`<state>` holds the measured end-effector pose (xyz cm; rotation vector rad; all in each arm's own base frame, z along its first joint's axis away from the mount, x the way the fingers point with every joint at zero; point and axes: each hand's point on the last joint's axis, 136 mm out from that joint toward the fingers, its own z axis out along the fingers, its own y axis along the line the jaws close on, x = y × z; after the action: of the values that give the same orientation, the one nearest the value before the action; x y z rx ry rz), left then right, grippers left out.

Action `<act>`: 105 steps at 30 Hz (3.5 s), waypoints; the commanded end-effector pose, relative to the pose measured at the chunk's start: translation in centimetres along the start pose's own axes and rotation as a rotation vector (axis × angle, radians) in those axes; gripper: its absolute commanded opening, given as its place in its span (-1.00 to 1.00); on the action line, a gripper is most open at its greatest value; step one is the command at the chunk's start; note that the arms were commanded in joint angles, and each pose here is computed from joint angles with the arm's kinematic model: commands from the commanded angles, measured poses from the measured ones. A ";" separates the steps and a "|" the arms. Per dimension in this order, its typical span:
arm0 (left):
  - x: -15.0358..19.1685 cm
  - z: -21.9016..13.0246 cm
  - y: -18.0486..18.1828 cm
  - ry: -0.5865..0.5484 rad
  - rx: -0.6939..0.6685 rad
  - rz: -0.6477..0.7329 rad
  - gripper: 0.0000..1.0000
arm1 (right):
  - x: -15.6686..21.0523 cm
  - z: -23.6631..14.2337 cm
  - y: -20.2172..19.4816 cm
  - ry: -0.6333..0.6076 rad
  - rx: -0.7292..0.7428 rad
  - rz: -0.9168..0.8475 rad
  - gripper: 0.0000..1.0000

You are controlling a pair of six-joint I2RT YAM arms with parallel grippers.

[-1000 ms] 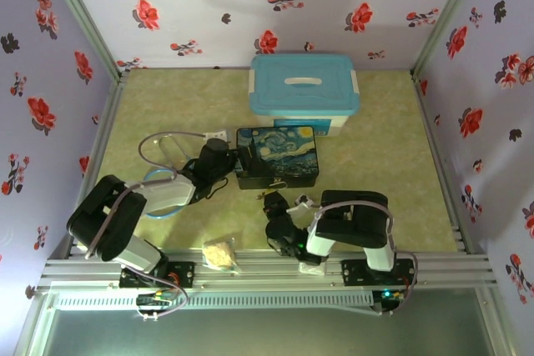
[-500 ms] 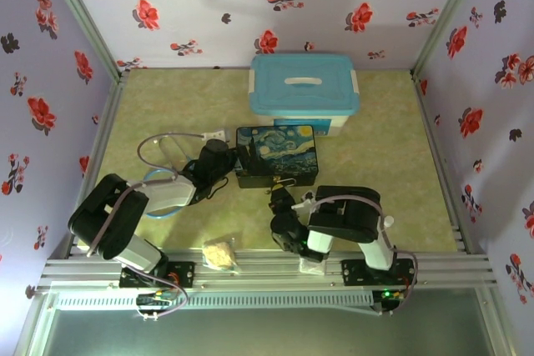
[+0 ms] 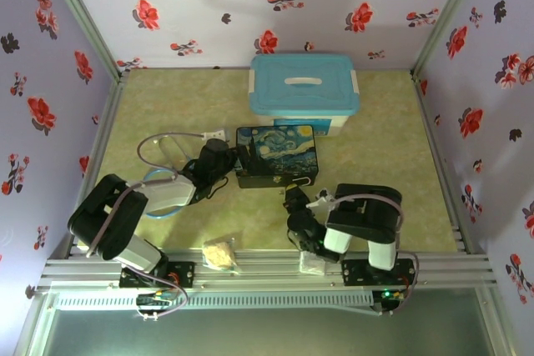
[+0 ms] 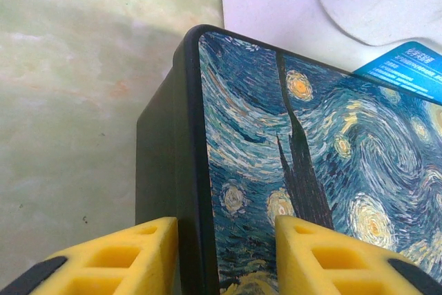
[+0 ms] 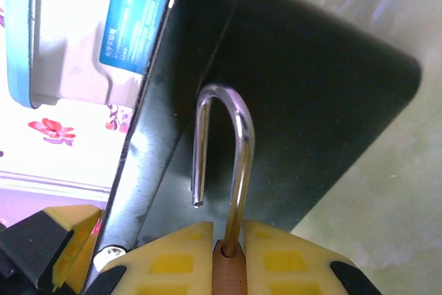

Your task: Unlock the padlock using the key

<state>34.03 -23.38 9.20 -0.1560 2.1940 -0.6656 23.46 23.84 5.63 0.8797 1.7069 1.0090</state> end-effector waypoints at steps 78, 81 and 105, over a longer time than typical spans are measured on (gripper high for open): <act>1.5 -3.1 2.5 0.152 -0.140 0.096 0.31 | -3.9 -8.0 -8.5 0.969 0.460 -0.247 -1.00; 1.5 -3.1 2.5 0.153 -0.140 0.096 0.32 | -4.5 -8.6 -8.5 0.967 0.501 -0.270 -1.00; 1.7 -3.7 2.6 0.151 -0.135 0.085 0.32 | -6.8 -6.8 -9.2 0.936 0.645 -0.433 -0.48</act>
<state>31.36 -20.94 9.48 -0.0762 2.3460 -0.5125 17.02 14.34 1.69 0.3707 2.9707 0.7639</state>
